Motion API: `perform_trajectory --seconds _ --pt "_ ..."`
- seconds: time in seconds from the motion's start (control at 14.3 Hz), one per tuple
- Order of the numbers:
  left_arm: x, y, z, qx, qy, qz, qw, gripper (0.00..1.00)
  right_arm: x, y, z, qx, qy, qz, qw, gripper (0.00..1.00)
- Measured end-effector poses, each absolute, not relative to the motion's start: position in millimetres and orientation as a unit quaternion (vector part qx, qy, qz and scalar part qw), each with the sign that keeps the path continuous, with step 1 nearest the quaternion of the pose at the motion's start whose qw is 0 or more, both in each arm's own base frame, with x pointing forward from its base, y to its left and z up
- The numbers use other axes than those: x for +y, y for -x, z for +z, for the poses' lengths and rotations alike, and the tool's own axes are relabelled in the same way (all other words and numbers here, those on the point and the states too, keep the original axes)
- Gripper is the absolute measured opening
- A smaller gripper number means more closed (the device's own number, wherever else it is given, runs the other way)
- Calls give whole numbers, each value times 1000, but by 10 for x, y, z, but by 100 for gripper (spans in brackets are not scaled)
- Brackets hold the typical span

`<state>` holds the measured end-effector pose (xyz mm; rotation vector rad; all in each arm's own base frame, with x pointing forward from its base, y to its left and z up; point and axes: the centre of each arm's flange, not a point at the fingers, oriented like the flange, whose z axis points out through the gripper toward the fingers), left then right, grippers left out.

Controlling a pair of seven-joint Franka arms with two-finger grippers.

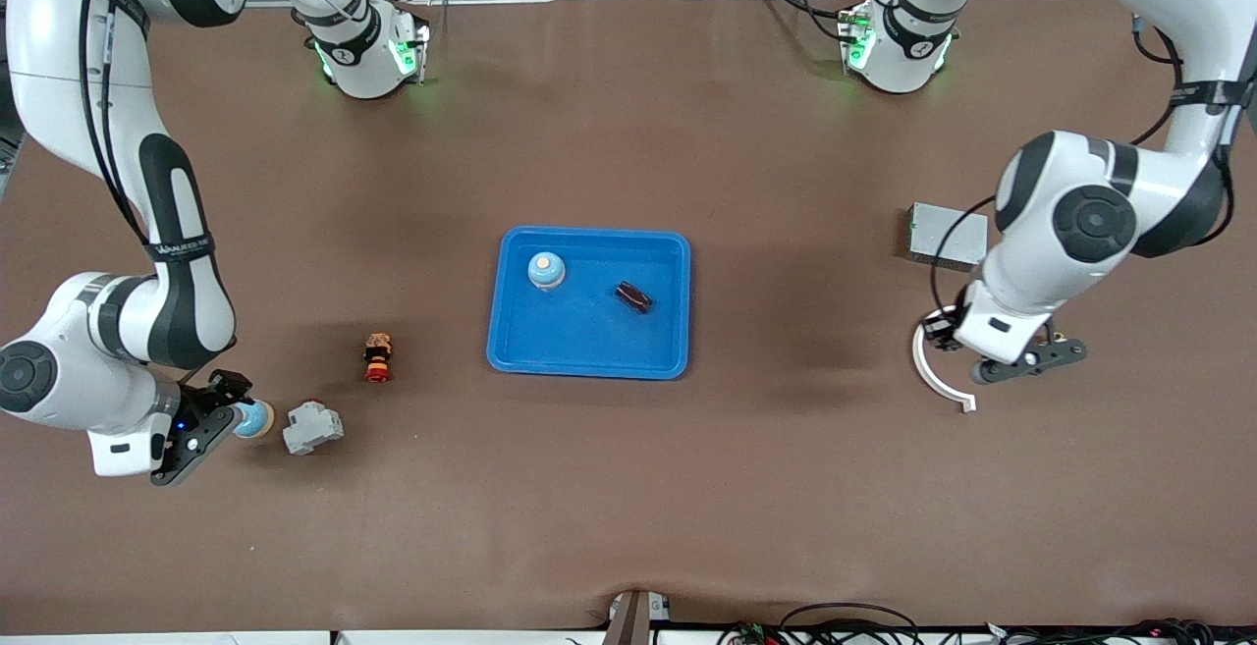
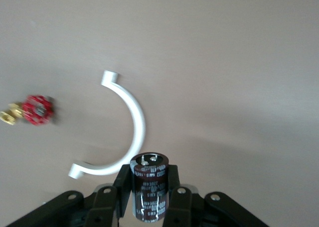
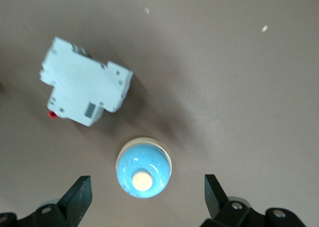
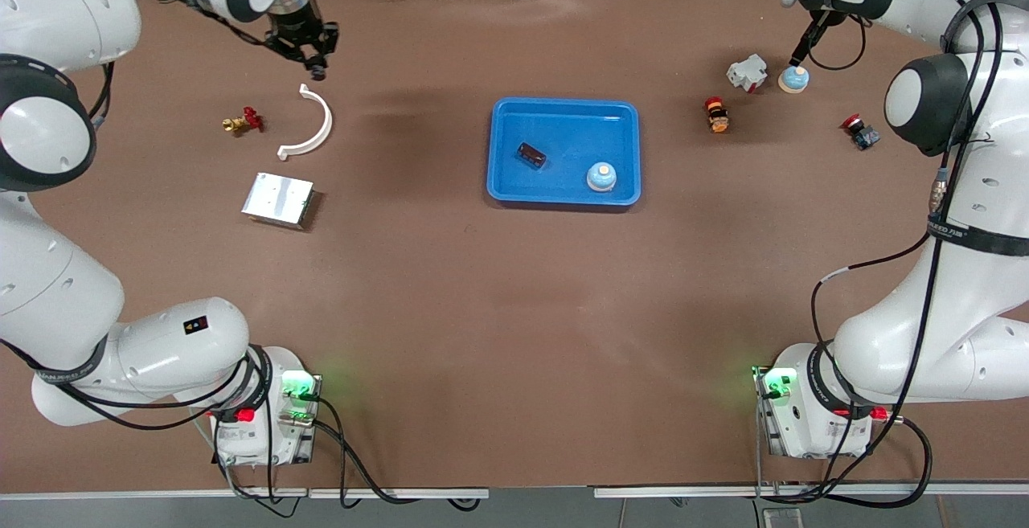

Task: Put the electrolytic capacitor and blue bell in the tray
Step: 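Grasp the black capacitor with the left gripper while the right gripper reaches the bell, then lower the capacitor into the tray while the right gripper lifts the bell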

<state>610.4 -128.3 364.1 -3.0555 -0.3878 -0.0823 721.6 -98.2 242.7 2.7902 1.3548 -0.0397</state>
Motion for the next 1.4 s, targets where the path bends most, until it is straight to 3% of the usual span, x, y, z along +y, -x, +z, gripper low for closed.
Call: perform_trajectory --seconds 0.77,1.4 --pt "-3541 -5547 3378 -279 960 6 -25 33 -1036 -7122 1866 439 -897 -43 -3 100" --pt "-4602 -5191 2956 -457 879 40 -128 33 -1019 -7078 1676 440 -896 -53 -10 100"
